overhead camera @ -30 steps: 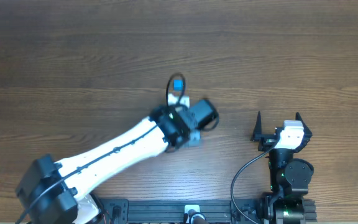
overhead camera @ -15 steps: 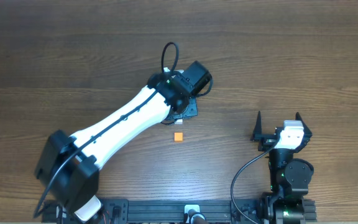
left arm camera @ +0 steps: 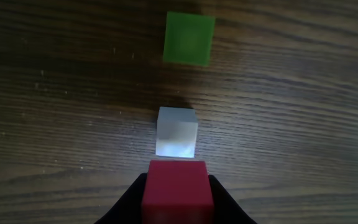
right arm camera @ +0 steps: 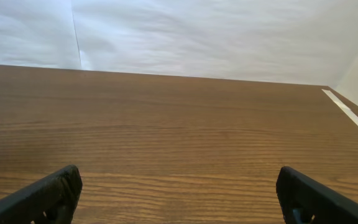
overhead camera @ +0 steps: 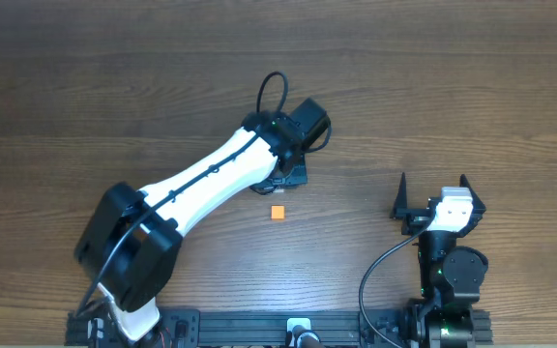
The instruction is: Stack Cubes
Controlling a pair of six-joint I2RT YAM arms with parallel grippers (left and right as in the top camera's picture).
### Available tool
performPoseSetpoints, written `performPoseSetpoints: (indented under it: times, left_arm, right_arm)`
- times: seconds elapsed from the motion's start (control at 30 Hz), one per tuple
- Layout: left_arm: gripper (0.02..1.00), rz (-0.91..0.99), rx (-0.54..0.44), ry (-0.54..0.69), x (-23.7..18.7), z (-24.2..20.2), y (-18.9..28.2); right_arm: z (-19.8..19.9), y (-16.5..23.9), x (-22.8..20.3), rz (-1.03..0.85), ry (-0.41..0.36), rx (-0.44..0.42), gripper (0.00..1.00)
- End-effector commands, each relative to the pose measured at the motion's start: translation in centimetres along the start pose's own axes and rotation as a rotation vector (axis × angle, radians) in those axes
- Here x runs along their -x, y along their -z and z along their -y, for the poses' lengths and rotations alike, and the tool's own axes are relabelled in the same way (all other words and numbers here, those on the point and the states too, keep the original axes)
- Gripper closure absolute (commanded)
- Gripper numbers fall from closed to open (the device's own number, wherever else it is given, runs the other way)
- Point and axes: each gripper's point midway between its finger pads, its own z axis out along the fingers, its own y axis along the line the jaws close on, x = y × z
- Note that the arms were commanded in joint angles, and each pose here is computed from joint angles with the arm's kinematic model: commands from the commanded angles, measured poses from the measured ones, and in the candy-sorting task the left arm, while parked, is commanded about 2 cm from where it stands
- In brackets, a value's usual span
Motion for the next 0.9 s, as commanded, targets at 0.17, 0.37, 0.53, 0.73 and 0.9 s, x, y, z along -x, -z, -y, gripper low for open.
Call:
performPoseSetpoints:
  times: [0.17, 0.37, 0.53, 0.73, 0.9]
  left_arm:
    - [0.976, -0.022, 0.010, -0.001, 0.2, 0.0, -1.4]
    - [0.976, -0.040, 0.020, 0.001, 0.1, -0.1, -2.0]
    - [0.972, -0.040, 0.021, 0.002, 0.1, -0.1, -2.0]
    - [0.969, -0.044, 0.026, 0.005, 0.0, -0.2, -2.3]
    - [0.967, -0.042, 0.024, 0.010, 0.1, -0.1, -2.3]
  right_arm:
    - [-0.2, 0.0, -0.1, 0.002, 0.005, 0.009, 0.009]
    - [-0.2, 0.0, -0.1, 0.002, 0.005, 0.009, 0.009]
    - [-0.2, 0.0, -0.1, 0.002, 0.005, 0.009, 0.007]
    - [-0.2, 0.0, -0.1, 0.002, 0.005, 0.009, 0.007]
    - [-0.2, 0.0, -0.1, 0.002, 0.005, 0.009, 0.009]
